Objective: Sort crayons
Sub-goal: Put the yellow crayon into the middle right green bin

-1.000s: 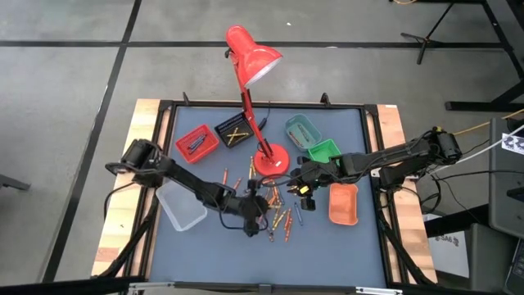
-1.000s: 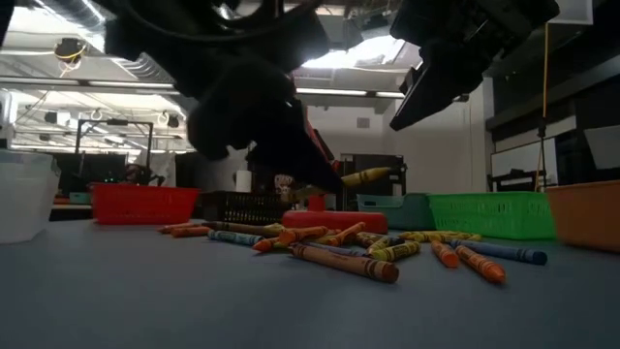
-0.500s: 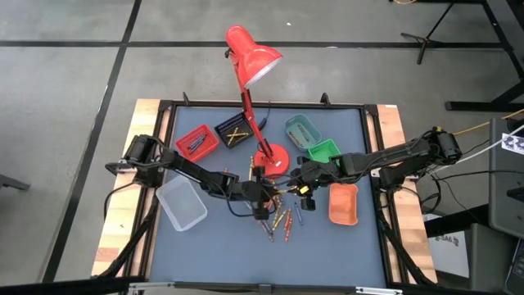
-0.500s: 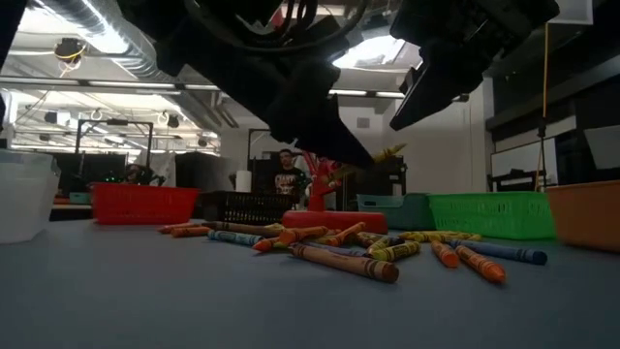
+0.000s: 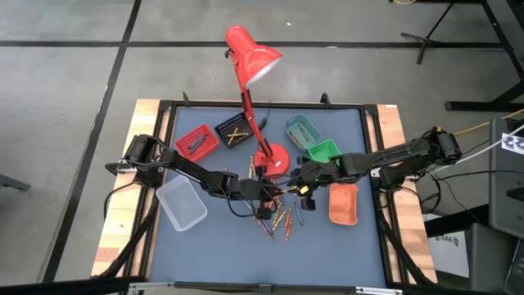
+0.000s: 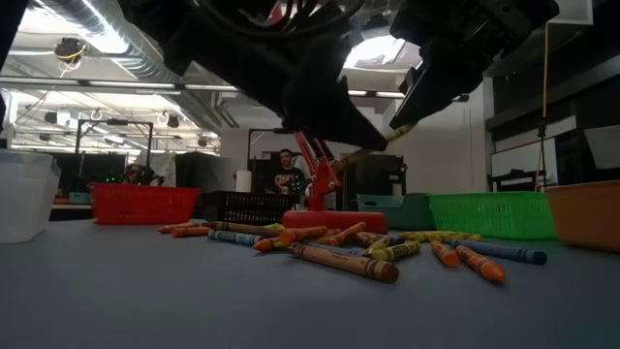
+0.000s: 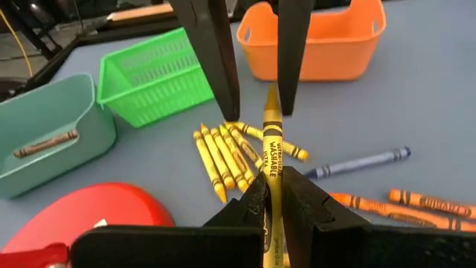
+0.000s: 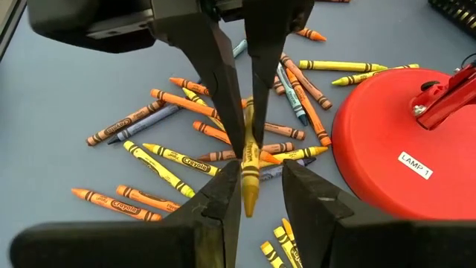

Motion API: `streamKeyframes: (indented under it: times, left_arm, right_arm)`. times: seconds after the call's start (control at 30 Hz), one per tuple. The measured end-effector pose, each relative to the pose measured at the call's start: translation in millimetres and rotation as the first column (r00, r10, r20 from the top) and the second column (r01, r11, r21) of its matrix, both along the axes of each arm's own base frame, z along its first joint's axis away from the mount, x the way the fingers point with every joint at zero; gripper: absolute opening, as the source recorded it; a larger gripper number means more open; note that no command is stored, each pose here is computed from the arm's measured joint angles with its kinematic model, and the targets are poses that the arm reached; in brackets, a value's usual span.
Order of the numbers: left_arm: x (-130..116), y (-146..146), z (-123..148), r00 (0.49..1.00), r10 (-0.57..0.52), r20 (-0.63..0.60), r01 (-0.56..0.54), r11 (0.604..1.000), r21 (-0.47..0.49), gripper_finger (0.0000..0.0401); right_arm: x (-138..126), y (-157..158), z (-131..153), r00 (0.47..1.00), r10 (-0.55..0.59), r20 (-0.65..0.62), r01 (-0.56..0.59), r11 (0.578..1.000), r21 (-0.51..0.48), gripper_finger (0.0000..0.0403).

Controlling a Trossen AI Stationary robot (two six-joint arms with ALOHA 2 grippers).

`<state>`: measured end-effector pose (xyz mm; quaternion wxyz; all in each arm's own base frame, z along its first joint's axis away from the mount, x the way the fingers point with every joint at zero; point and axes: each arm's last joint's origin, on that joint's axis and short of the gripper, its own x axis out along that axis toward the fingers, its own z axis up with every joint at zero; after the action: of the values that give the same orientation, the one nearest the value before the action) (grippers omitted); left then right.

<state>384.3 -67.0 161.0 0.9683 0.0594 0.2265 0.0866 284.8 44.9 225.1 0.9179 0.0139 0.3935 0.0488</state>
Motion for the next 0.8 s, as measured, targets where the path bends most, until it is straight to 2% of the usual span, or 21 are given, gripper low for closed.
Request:
streamKeyframes:
  times: [0.43,0.8]
  left_arm:
    - [2.9,0.1,6.3,0.998,0.004,0.07,-0.003,1.0,-0.013,0.0009]
    - [2.9,0.1,6.3,0.998,0.005,0.07,-0.004,1.0,-0.013,0.0009]
  right_arm:
    - [0.0,0.0,0.0,1.0,0.001,0.0,-0.001,1.0,0.0,0.0099]
    - [0.0,0.0,0.0,1.0,0.001,0.0,-0.001,1.0,-0.001,0.009]
